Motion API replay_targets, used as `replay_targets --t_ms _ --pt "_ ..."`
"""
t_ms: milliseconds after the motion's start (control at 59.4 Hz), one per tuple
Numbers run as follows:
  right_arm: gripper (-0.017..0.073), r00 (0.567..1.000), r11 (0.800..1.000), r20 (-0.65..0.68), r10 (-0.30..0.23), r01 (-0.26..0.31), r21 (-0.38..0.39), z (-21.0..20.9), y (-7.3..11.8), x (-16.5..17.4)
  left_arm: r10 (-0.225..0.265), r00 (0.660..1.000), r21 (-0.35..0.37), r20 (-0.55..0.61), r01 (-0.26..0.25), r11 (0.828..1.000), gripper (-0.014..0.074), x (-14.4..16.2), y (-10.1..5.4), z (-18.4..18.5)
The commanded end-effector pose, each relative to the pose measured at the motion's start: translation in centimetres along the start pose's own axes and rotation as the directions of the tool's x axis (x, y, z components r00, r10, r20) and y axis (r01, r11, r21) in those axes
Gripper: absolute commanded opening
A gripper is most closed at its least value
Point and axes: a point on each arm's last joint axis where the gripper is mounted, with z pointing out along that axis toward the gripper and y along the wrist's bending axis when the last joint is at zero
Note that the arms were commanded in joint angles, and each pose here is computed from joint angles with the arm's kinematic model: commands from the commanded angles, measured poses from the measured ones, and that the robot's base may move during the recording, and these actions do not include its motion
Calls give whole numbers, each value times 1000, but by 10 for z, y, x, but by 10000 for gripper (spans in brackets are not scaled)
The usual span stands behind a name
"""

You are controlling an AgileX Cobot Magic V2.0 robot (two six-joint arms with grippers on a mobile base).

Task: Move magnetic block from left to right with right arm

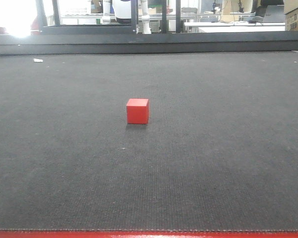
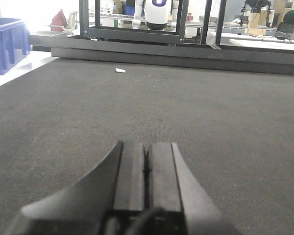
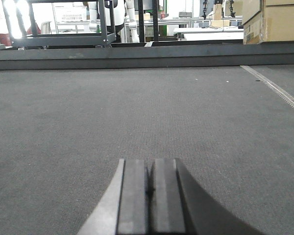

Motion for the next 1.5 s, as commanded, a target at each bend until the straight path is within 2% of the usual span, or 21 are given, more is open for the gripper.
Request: replay_targets --t_ms 0,707,909,1078,1246,1347,1448,1482 --pt "66 994 1000 106 -8 8 -3 -2 0 -10 -8 995 12 96 7 1000 -116 -6 -1 -1" --pt "66 994 1000 109 -8 8 -3 -2 0 -10 -8 995 12 96 7 1000 -116 -6 -1 -1" --pt "66 985 1000 170 -7 8 -3 -3 1 -17 -8 995 12 96 7 1000 -115 -6 -1 -1" --pt "66 974 1000 225 -6 9 -12 -8 4 -52 -8 995 12 96 7 1000 -116 -6 -1 -1" --pt "75 992 999 123 -4 9 -37 2 11 -93 -8 995 12 96 7 1000 -116 -6 -1 -1" --pt "141 999 998 54 -4 7 -63 19 16 -111 -8 995 12 96 7 1000 -116 -6 -1 -1" --pt "274 1000 995 -11 -6 5 -99 41 22 -124 -8 995 12 96 7 1000 -116 -6 -1 -1" --pt "345 999 993 -43 -10 5 -117 53 26 -128 -8 995 12 96 7 1000 -116 -6 -1 -1"
